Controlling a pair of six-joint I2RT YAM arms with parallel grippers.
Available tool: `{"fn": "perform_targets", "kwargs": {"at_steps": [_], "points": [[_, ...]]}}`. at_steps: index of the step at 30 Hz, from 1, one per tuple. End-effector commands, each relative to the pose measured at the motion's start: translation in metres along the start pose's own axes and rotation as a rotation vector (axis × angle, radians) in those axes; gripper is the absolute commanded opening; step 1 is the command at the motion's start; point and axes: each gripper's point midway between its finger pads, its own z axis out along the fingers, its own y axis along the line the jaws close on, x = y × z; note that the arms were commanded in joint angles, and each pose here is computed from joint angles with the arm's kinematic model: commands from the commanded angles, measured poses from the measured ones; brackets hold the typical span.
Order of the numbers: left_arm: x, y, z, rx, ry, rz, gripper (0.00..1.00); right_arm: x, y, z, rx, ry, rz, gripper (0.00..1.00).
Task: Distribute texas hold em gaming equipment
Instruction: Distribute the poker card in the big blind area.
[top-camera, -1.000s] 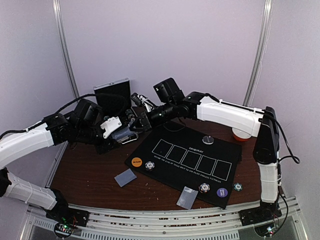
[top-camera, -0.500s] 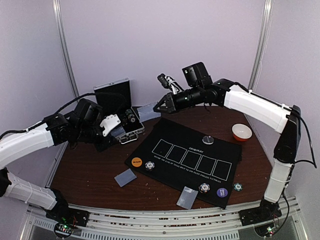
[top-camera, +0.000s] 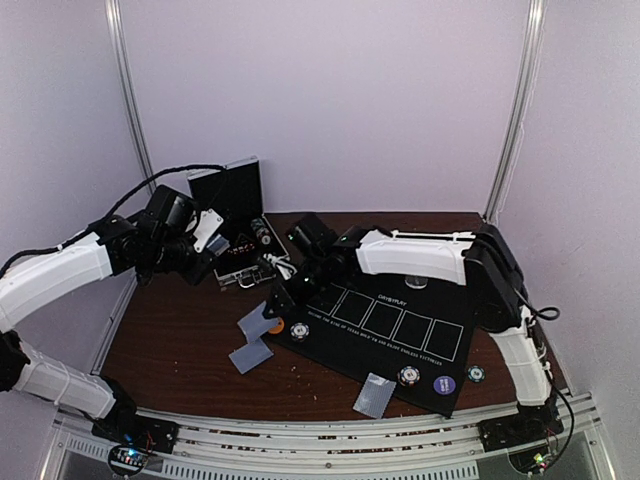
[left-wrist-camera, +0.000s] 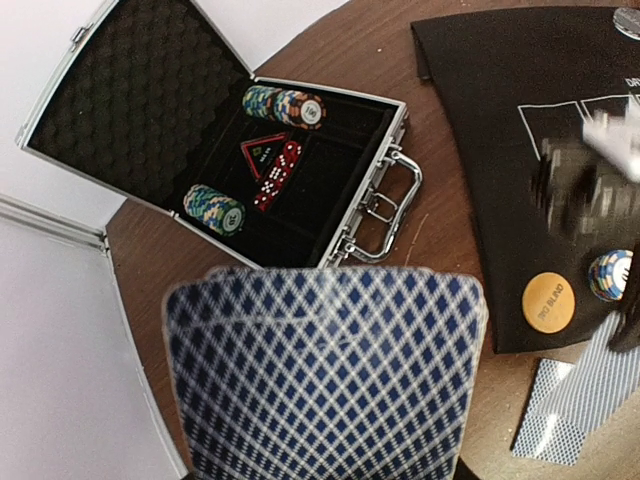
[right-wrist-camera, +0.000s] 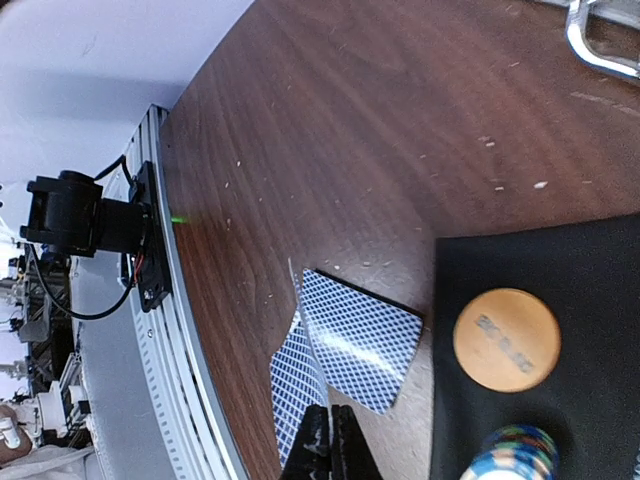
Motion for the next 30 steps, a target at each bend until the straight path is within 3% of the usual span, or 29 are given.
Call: {"fn": "perform_targets", "kwargs": {"at_steps": [1, 7, 26, 30], "points": [[-0.01, 0.02, -0.007, -0.058, -0.027, -0.07, 0.43, -0.001, 0.04, 0.029, -0.147, 0.053, -0.041, 0.0], [-0.007, 0.02, -0.006, -0.055, -0.022, -0.075, 0.43, 0.015, 0.03, 0.064, -0.143, 0.116, -0.021, 0.0], [-0.003, 0.016, -0.002, -0.038, -0.008, -0.061, 0.43, 0.033, 0.009, 0.086, -0.077, 0.159, 0.006, 0.0], [-0.003, 0.016, -0.002, -0.037, -0.009, -0.062, 0.42, 0.033, 0.007, 0.086, -0.067, 0.157, 0.006, 0.07]]}}
